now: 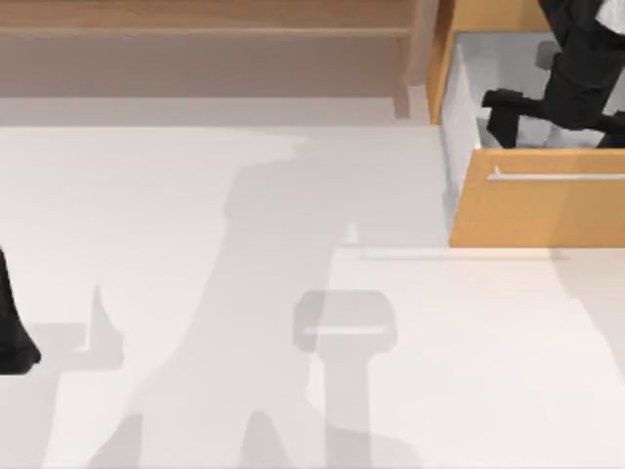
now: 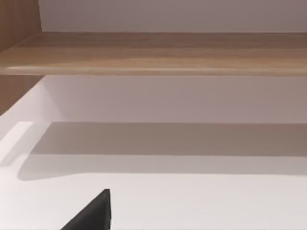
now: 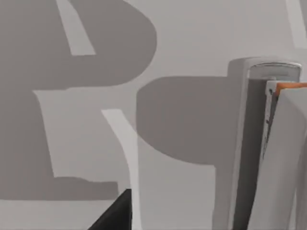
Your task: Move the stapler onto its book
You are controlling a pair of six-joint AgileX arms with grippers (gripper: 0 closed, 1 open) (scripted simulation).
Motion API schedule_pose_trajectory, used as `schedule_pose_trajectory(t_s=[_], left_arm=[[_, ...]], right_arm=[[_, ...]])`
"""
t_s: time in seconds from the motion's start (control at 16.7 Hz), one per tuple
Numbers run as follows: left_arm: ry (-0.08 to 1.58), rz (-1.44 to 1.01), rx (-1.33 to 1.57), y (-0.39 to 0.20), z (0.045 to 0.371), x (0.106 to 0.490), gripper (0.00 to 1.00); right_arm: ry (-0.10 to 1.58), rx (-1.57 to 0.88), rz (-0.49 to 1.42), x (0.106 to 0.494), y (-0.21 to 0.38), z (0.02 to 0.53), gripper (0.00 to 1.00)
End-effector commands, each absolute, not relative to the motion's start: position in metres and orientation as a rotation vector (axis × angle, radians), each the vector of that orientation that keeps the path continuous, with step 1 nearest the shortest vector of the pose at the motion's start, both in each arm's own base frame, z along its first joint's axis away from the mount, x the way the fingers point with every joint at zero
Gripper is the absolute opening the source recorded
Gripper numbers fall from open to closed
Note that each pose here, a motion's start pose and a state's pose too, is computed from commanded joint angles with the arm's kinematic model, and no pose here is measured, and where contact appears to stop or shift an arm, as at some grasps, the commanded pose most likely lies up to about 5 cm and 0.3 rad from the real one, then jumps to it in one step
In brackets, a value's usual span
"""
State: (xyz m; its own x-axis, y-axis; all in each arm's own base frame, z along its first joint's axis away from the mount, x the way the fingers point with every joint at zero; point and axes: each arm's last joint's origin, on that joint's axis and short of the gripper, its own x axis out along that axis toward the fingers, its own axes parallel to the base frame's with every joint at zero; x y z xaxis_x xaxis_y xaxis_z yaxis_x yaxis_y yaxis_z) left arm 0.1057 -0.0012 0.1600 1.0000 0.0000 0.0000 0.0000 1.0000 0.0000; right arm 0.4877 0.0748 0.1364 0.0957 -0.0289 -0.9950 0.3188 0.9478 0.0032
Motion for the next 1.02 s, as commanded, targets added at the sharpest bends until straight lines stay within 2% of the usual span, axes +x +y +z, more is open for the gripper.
schedule_pose_trajectory(t_s=[0.54, 1.02], left_arm=[[0.0, 0.0, 0.0, -0.0012, 0.16, 0.1057, 1.0], [0.0, 0.0, 0.0, -0.0012, 0.16, 0.1057, 1.0]], right_arm=[[1.456, 0.241, -0.261, 0.4877, 0.0748, 0.1364, 0.02], [1.456, 0.241, -0.261, 0.4877, 0.0748, 0.1364, 0.0]])
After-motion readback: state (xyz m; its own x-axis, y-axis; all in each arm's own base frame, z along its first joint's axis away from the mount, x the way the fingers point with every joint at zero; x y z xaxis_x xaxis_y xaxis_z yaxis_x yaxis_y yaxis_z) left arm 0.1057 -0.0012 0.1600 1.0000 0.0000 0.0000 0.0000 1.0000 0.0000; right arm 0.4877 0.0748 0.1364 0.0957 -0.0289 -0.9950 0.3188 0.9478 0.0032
